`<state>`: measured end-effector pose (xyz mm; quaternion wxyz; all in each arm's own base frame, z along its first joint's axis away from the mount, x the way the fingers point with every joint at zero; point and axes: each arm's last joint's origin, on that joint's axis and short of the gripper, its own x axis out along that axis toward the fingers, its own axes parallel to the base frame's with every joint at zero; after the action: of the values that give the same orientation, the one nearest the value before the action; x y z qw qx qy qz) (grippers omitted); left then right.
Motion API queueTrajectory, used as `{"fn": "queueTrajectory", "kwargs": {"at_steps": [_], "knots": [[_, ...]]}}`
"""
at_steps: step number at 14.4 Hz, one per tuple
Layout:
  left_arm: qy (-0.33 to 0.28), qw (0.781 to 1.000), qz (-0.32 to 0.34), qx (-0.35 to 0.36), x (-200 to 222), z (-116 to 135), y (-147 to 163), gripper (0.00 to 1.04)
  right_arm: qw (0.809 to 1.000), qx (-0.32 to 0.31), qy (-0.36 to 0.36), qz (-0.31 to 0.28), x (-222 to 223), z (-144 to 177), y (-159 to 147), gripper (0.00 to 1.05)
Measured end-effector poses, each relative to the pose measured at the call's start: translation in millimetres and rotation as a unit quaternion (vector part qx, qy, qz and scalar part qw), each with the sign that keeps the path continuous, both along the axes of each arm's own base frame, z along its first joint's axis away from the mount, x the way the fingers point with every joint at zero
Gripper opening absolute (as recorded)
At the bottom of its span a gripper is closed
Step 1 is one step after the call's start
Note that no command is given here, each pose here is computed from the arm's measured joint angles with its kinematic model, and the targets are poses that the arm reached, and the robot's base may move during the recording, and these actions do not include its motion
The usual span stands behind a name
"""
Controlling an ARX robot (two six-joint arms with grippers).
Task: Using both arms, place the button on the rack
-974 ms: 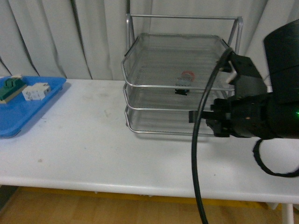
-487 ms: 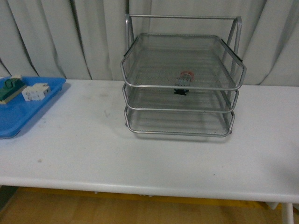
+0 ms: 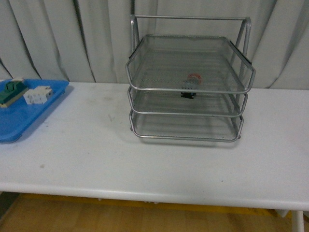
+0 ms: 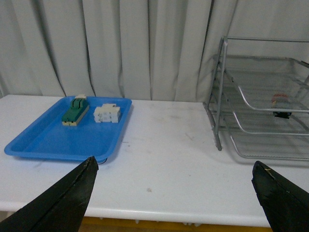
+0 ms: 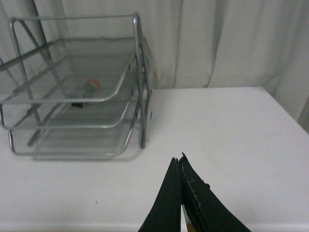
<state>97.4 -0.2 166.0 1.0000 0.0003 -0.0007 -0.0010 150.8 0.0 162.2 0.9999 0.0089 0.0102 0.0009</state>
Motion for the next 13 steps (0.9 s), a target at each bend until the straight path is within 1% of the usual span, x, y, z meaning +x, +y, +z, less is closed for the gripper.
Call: {"fn": "queueTrajectory", "kwargs": {"at_steps": [1,2,3,4,7,13], "knots": [[0.0,1.0,0.0,0.0,0,0,0,0.98,1.0,-0.002,0.02,0.001,-4,-6,0,0.02],[0.0,1.0,0.0,0.0,0,0,0,0.98,1.0,-0.004,-0.007,0.0,-8,1,0,0.02],[0.0,1.0,0.0,0.0,0,0,0,0.98,1.0,-0.006,-0.016,0.0,-11,4,0,0.02],[0.0,1.0,0.0,0.0,0,0,0,0.98,1.0,-0.006,-0.001,0.0,-14,2,0,0.02],[0.0,1.0,0.0,0.0,0,0,0,0.98,1.0,-0.006,-0.017,0.0,-23,7,0,0.02],[0.0,1.0,0.0,0.0,0,0,0,0.98,1.0,-0.006,-0.019,0.0,-37,9,0,0.02]]}}
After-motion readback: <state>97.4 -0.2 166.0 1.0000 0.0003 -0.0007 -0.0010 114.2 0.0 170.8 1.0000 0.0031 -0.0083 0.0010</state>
